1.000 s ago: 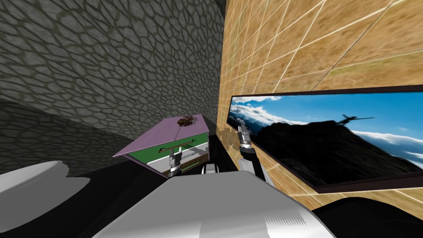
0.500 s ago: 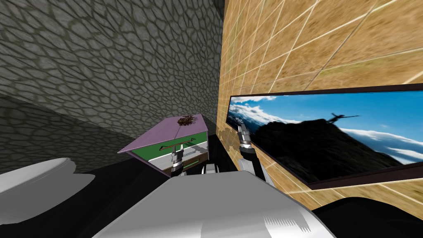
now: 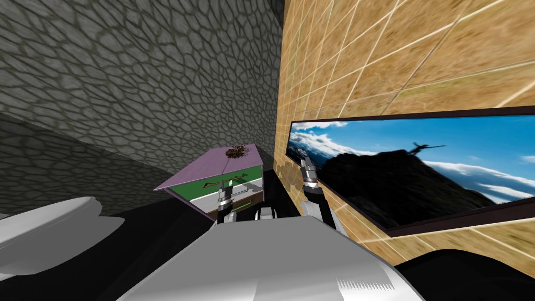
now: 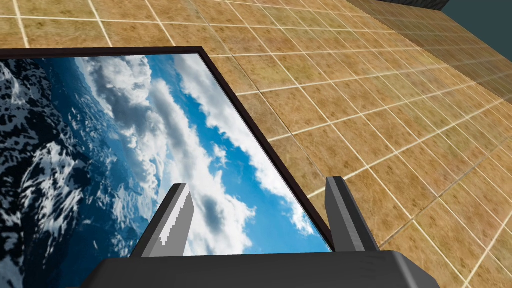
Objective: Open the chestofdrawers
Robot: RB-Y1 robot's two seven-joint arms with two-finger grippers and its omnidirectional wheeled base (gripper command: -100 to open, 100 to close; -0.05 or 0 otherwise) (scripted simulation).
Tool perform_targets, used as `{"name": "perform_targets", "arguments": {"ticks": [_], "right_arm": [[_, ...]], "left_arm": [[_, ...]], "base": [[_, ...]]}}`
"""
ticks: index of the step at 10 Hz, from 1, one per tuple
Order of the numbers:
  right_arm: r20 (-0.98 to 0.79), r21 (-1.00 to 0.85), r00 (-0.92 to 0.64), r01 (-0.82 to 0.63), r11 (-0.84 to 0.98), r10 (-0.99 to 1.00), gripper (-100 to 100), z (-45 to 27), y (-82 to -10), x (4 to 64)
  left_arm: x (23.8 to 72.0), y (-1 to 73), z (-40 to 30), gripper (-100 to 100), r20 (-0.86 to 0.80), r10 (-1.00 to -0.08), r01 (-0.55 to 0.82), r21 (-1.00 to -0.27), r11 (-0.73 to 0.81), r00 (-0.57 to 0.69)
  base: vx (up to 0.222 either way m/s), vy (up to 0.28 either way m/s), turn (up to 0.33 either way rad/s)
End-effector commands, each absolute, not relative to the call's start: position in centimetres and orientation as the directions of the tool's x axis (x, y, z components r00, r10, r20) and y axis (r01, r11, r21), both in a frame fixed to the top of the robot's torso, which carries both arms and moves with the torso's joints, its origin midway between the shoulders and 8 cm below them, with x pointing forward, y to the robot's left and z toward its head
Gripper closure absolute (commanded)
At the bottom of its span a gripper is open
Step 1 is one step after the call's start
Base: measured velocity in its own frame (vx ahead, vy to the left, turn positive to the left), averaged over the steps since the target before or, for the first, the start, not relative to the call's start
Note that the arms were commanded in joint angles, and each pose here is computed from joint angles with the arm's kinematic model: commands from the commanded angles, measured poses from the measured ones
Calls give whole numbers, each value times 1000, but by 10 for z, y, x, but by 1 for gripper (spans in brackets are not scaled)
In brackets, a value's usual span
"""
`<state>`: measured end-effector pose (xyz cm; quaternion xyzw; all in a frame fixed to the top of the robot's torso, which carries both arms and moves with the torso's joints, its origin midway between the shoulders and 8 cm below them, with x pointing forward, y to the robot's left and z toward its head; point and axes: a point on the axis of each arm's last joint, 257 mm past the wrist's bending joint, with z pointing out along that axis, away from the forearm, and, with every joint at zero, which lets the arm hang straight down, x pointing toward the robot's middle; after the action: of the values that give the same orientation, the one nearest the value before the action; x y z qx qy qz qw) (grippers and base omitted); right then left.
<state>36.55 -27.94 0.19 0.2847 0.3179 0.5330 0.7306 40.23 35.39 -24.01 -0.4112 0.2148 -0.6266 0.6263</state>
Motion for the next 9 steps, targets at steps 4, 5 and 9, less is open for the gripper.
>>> {"name": "perform_targets", "arguments": {"ticks": [4, 5, 9], "right_arm": [[-161, 755, 230, -598, 270, 960, 0, 2, -279, 365], [-161, 755, 230, -598, 270, 960, 0, 2, -279, 365], [-161, 755, 230, -598, 269, 960, 0, 2, -279, 366]], "left_arm": [[367, 350, -258, 100, 250, -959, 610, -784, -119, 133], [362, 349, -260, 100, 250, -959, 610, -784, -119, 135], [388, 350, -247, 100, 247, -962, 609, -783, -126, 119]], "base": [[33, 6, -23], [27, 11, -20], [-124, -46, 33]]}}
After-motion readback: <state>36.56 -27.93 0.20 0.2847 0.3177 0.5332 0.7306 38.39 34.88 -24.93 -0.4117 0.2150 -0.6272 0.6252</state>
